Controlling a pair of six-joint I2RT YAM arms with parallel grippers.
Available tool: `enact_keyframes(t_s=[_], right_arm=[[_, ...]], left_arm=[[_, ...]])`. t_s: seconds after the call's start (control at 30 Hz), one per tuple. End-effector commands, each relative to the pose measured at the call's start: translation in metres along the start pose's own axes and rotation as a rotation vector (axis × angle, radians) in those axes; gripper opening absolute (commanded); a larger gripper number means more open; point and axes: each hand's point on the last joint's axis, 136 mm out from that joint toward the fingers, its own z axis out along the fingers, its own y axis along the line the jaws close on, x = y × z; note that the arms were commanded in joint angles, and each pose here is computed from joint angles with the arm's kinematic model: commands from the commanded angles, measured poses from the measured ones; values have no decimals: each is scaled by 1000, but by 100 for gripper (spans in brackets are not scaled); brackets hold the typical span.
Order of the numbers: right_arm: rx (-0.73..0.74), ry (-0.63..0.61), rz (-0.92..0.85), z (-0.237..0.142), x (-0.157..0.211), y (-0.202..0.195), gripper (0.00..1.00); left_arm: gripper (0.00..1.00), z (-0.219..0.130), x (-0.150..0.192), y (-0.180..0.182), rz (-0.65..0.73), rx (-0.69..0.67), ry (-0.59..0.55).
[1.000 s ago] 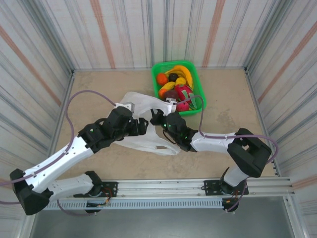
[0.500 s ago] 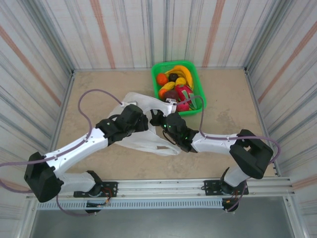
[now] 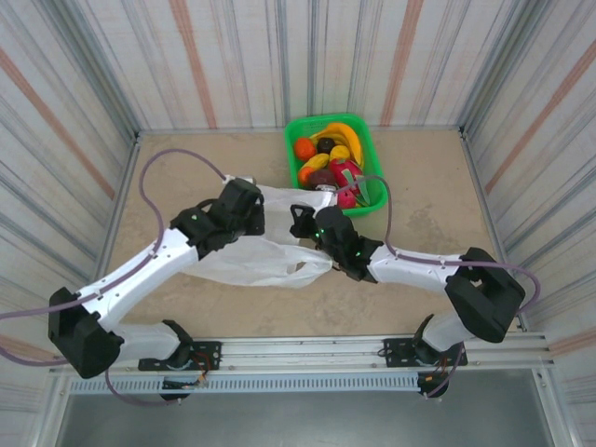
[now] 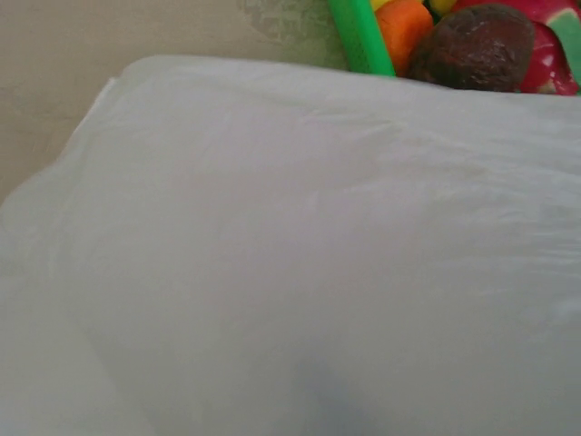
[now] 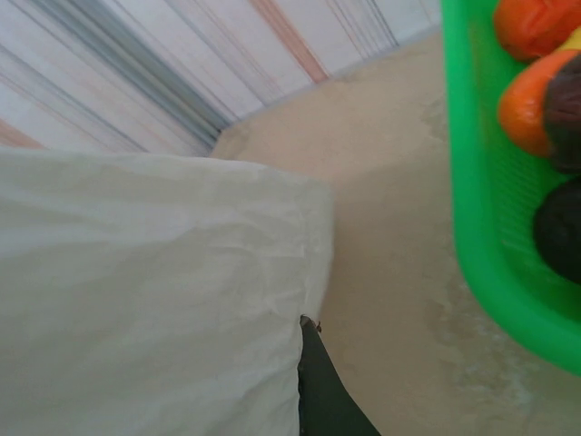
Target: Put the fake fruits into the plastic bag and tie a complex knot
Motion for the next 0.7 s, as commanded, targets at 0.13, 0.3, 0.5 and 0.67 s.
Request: enact_keyframes(t_s=[0.13,0.3,0.5,0.67], right_arm=[[107,253,-200,-7,18,-43,0],[167,337,-223,-8,24,-77,0],[62,346,-235,-6,13,-69,2],[-132,333,-297,-16,5,-38,49]], left_arm=[[0,-47,6,27,23,125,237],[0,-54,-7,34,-12,188,289],[0,-58,-19,17,-30,290,314],[0,-57,-21,-11,-149,429,396]])
